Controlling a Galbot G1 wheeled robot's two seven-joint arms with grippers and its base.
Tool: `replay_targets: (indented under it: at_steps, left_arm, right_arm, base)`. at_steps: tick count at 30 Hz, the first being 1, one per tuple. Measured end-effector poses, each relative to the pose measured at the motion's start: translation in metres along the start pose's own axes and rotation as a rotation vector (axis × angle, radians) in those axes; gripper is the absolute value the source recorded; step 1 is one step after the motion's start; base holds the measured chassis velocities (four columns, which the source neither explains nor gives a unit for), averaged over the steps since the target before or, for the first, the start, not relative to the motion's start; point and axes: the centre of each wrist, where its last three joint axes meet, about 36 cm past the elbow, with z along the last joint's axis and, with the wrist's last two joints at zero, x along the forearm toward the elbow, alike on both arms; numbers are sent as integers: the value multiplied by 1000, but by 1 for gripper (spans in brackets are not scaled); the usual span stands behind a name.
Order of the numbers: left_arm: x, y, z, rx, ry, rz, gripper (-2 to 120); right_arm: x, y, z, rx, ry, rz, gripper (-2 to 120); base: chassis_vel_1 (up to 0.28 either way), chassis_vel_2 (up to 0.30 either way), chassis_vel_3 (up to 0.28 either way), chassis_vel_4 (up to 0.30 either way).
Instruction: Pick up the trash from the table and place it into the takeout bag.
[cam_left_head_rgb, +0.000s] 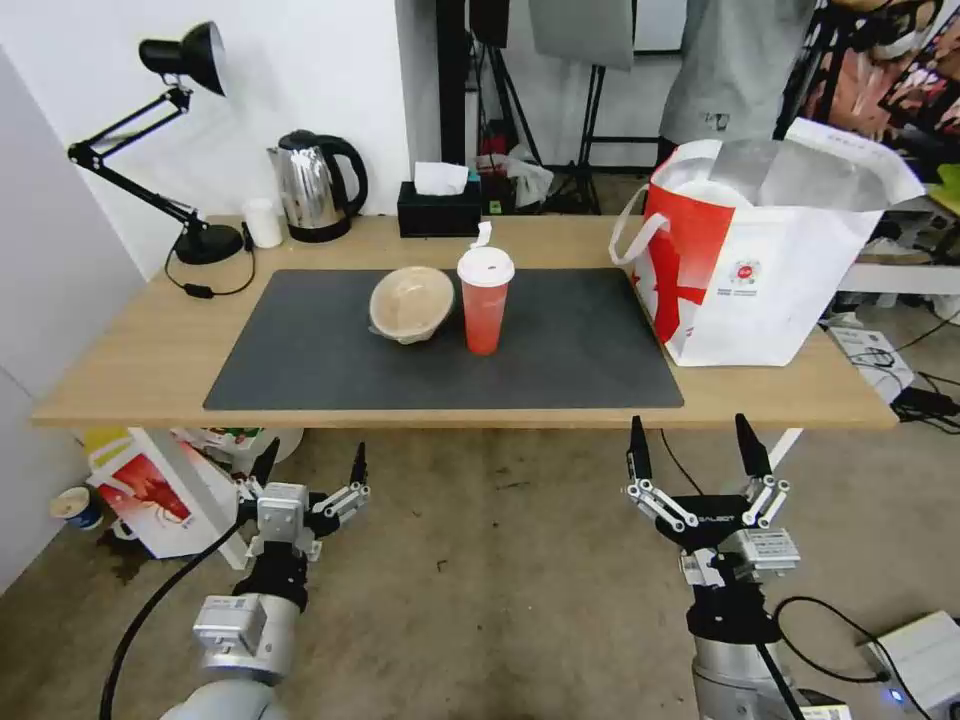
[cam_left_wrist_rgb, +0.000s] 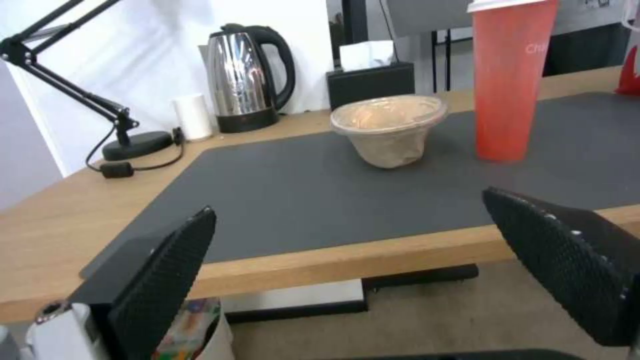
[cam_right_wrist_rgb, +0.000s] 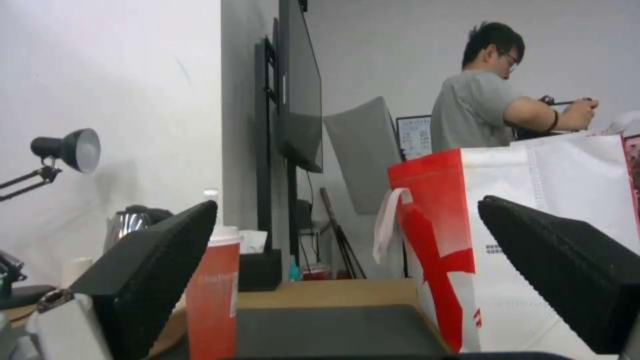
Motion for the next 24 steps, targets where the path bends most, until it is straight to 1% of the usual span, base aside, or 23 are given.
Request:
replay_targets:
  at_steps: [7, 14, 24]
  left_arm:
    - [0, 0, 0, 0, 0, 0, 100]
    - [0, 0, 0, 0, 0, 0, 100]
    - [0, 0, 0, 0, 0, 0, 100]
  right_arm:
    - [4, 0, 4, 6, 14, -5, 100]
    - [9, -1, 16, 20, 33, -16, 100]
    - [11, -2, 21, 29, 40, -19, 100]
  base:
    - [0, 0, 0, 0]
    - [0, 0, 0, 0]
    - [0, 0, 0, 0]
